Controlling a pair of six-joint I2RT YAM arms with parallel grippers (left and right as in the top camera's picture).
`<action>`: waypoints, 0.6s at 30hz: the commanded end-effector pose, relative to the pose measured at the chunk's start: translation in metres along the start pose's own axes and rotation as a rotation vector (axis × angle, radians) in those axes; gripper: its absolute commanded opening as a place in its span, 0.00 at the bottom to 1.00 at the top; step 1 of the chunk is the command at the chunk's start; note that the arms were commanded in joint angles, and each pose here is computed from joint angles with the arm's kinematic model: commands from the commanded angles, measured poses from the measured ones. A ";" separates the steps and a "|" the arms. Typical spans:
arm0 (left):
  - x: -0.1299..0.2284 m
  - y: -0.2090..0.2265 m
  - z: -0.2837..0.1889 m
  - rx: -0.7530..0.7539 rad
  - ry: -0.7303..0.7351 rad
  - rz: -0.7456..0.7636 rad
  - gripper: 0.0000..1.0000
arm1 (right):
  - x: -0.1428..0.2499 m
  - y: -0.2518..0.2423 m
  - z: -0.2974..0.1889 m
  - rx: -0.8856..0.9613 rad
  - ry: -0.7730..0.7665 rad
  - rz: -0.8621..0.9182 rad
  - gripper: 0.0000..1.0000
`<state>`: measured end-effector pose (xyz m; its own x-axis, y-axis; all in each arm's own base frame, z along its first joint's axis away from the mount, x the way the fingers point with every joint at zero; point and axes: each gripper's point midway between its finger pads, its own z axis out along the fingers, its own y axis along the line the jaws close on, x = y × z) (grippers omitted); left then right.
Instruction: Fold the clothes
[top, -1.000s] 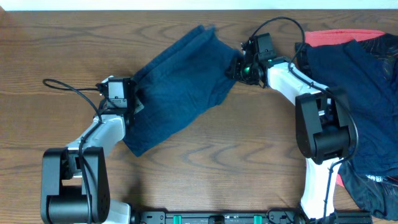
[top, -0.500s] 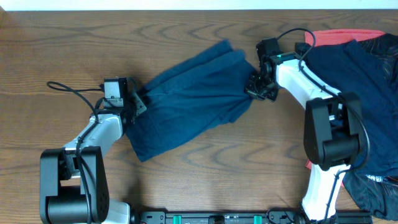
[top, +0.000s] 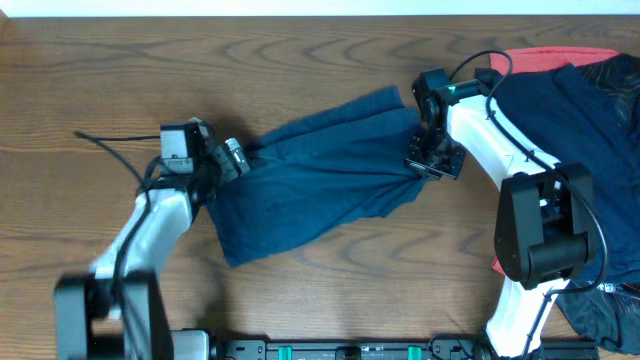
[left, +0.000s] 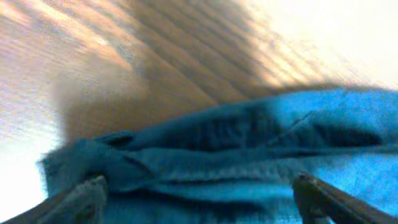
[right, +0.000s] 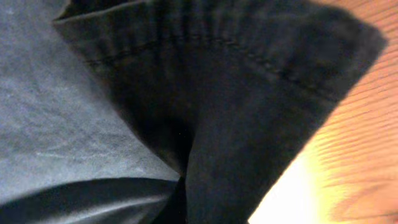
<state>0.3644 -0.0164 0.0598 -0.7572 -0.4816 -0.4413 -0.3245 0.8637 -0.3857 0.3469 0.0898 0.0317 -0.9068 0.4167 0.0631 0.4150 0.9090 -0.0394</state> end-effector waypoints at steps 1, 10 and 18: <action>-0.014 -0.004 -0.036 -0.004 -0.061 0.014 0.98 | -0.026 -0.022 -0.029 0.037 -0.139 0.057 0.06; 0.059 0.028 -0.053 -0.149 0.196 -0.202 0.98 | -0.045 -0.020 -0.075 -0.090 -0.261 0.011 0.86; 0.101 0.023 -0.037 -0.091 0.386 -0.268 0.98 | -0.042 -0.023 -0.093 -0.102 -0.297 -0.029 0.91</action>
<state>0.2680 -0.0311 0.0476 -0.7957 -0.6006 -0.0777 -0.5418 0.7633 -0.3519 0.3772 0.0538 0.1042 -0.8941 0.4103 -0.1797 0.4086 0.9115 0.0482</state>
